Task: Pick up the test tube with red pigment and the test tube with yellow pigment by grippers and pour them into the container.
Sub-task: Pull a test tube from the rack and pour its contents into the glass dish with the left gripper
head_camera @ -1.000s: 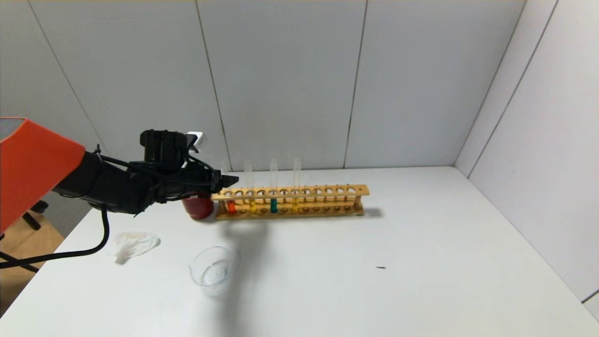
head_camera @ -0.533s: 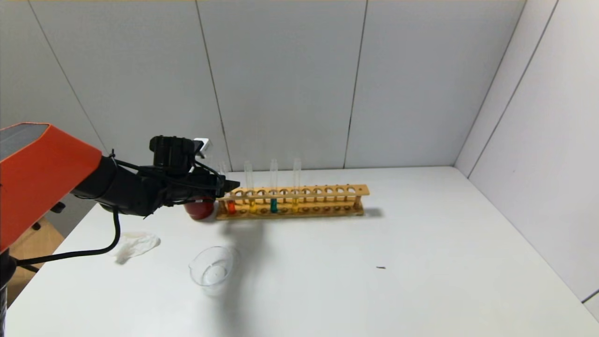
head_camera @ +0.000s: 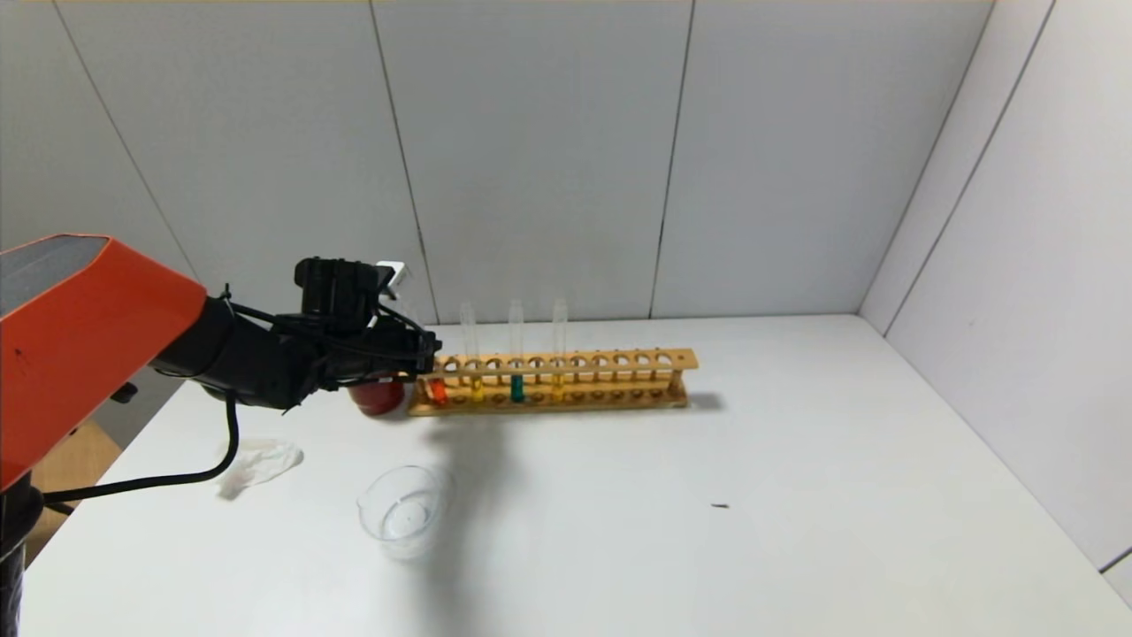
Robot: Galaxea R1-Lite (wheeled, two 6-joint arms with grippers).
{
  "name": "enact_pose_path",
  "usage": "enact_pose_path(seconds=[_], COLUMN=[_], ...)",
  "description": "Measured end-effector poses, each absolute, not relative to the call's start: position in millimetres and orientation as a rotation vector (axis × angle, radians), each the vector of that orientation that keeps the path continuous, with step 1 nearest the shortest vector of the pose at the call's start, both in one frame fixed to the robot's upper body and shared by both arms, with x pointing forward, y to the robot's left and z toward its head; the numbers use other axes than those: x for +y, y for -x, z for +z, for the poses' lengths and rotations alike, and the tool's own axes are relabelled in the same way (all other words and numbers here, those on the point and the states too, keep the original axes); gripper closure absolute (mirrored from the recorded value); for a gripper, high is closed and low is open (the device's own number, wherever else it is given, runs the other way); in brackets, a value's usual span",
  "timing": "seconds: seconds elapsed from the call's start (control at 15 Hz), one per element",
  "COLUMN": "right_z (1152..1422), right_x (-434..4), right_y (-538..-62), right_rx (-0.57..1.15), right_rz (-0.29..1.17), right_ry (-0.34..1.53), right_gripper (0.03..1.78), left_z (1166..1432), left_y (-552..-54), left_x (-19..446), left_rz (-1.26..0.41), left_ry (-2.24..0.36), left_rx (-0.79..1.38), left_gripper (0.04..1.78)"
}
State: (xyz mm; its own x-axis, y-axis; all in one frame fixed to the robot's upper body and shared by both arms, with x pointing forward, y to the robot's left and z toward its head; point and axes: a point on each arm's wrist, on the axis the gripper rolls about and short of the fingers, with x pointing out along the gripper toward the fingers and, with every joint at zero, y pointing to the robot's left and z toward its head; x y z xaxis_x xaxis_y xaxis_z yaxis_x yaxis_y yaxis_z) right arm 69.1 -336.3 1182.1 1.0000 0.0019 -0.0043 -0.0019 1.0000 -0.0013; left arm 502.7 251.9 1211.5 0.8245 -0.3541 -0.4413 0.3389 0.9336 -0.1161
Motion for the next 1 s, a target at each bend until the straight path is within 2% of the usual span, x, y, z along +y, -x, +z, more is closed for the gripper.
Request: enact_pose_path(seconds=[0.27,0.4,1.0], right_z=[1182.0,1182.0,1182.0], right_x=[-336.3,-336.3,-336.3], right_y=[-69.1,-69.1,-69.1], right_rx=[0.005,0.005,0.005], right_rz=[0.002,0.002,0.001], right_ry=[0.001,0.001,0.001], right_gripper=[0.06,0.06,0.06], left_z=[1214.7,1226.8,1342.1], left_y=[-501.2,-498.6,-443.8], left_x=[252.0,253.4,266.3], left_rz=[-0.368,-0.367,-0.344], left_ry=[0.033,0.033,-0.025], left_rx=[0.471,0.443,0.229], left_gripper=[1.49,1.49,1.49])
